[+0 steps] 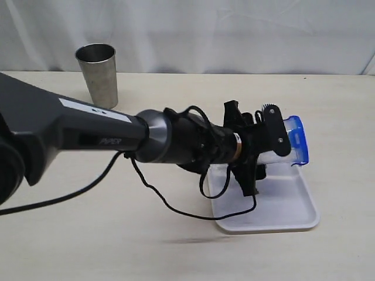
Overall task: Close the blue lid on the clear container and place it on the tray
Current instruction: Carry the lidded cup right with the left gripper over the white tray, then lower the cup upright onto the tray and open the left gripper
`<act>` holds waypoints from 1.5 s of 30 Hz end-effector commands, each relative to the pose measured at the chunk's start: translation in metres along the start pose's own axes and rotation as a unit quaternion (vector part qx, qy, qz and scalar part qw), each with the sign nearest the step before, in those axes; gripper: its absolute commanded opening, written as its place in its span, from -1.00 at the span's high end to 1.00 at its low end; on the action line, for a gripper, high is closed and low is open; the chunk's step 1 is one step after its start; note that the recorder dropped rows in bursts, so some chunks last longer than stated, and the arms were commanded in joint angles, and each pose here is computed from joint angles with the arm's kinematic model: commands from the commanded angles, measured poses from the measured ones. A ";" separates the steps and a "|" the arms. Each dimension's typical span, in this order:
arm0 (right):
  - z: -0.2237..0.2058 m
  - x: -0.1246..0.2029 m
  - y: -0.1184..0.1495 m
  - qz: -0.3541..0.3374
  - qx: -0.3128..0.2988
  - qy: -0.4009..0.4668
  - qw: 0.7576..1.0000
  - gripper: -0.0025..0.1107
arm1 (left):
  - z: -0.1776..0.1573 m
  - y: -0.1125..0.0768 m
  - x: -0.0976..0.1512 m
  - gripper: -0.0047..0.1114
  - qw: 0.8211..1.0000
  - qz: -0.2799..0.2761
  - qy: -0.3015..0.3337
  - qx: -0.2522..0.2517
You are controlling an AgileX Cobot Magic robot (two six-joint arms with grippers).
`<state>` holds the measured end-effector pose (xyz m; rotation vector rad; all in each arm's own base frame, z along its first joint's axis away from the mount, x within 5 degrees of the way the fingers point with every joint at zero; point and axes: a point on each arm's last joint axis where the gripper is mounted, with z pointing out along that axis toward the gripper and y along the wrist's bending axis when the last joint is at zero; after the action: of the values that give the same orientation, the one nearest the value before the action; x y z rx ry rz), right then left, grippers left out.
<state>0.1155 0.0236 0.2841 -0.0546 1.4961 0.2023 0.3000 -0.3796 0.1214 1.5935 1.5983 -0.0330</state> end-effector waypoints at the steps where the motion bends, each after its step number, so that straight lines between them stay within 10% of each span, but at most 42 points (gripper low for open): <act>1: -0.001 -0.001 -0.001 -0.001 0.006 -0.006 1.000 0.87 | -0.015 0.026 -0.007 0.92 0.983 -0.109 -0.119 0.083; 9: -0.001 0.000 -0.001 -0.001 0.005 -0.005 1.000 0.87 | -0.035 0.053 -0.005 0.92 0.890 -0.194 -0.364 0.194; 19: -0.001 0.000 -0.001 -0.001 0.004 -0.003 1.000 0.87 | -0.001 0.038 0.021 0.92 0.835 -0.255 -0.463 0.153; 32: -0.001 0.000 -0.001 -0.003 0.004 -0.002 1.000 0.87 | 0.037 0.013 0.057 0.92 0.862 -0.272 -0.408 0.126; 45: -0.001 0.001 -0.001 -0.003 0.003 0.000 1.000 0.87 | 0.038 0.030 0.060 0.92 0.847 -0.326 -0.419 0.040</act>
<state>0.1155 0.0235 0.2842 -0.0537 1.4945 0.2016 0.3487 -0.3489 0.0677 0.9125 1.3536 -1.0342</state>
